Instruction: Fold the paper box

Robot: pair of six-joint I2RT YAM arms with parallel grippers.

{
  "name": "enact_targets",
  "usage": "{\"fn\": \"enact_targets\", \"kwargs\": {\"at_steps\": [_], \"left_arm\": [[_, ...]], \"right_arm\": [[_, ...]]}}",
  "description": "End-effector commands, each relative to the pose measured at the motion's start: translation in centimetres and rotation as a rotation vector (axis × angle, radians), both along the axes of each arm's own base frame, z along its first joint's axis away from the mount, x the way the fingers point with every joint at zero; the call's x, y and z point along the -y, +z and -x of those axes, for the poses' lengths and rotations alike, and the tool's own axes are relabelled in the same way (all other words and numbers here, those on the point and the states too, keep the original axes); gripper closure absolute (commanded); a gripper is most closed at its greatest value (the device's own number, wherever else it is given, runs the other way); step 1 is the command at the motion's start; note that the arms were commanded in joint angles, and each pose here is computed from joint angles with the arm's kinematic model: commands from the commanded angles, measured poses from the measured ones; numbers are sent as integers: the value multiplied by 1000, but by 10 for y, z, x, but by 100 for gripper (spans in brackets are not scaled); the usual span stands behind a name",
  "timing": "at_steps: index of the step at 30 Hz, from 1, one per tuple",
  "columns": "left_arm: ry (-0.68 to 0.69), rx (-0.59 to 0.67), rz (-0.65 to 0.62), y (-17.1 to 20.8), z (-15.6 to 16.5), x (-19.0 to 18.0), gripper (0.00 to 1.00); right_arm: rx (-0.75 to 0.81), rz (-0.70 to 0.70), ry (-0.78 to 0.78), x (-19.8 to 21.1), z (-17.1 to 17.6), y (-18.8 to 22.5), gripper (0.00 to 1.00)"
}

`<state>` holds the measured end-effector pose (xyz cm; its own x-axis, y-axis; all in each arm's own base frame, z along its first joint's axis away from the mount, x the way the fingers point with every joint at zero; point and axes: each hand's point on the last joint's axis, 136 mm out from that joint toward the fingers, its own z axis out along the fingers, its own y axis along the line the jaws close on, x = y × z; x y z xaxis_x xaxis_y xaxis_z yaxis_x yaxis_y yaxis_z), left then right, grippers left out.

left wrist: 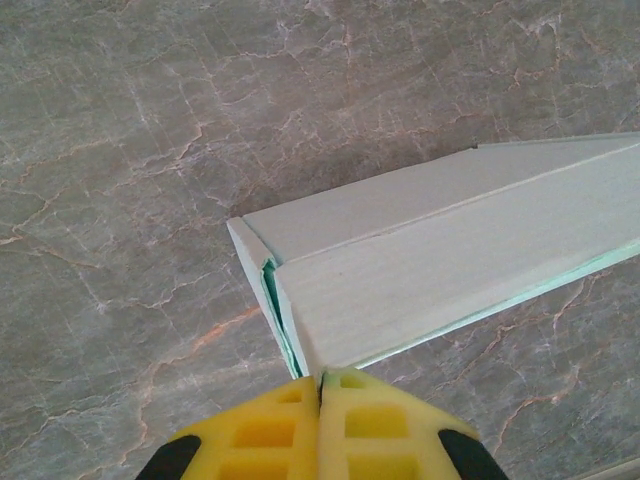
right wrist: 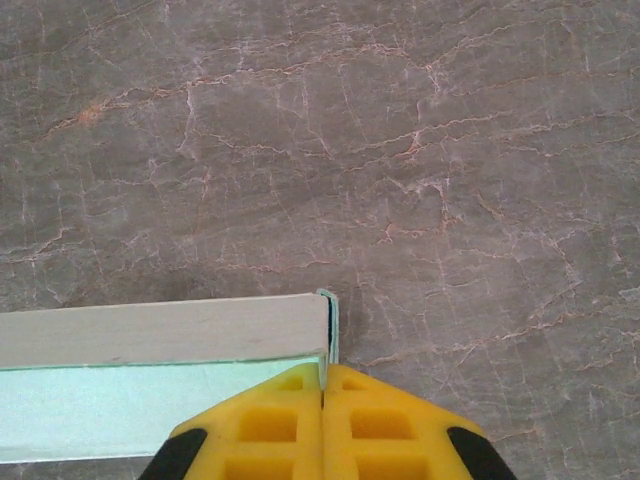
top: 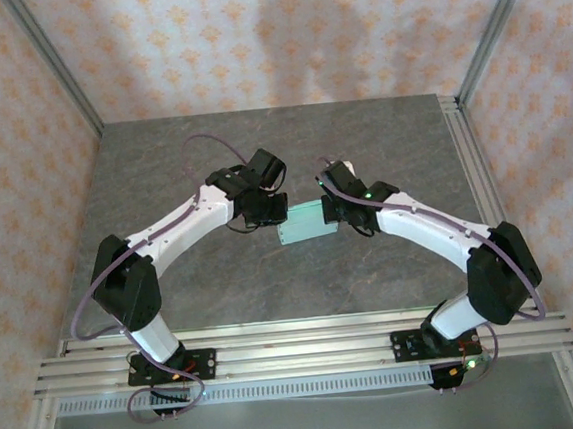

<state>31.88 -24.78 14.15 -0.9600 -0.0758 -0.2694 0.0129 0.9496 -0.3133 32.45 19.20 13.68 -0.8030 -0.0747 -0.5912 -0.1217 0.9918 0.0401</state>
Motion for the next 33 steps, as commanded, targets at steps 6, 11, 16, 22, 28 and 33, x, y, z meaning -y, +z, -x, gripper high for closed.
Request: {"fn": "enact_targets", "kwargs": {"at_steps": [6, 11, 16, 22, 28, 33], "left_arm": [[17, -29, 19, -20, 1, 1, 100], [17, -44, 8, -29, 2, 0, 100], [12, -59, 3, -35, 3, 1, 100], [6, -21, 27, -20, 1, 3, 95], [9, 21, 53, 3, 3, 0, 64], [22, 66, 119, 22, 5, 2, 37]], "right_arm": [[-10, -50, 18, -11, 1, -14, 100], [-1, -62, 24, -11, 2, -23, 100], [8, -75, 44, -13, 4, -29, 100], [36, -72, 63, -12, 3, -31, 100], [40, -59, 63, -11, 2, -33, 100], [39, -55, 65, -11, 2, -35, 100]]}}
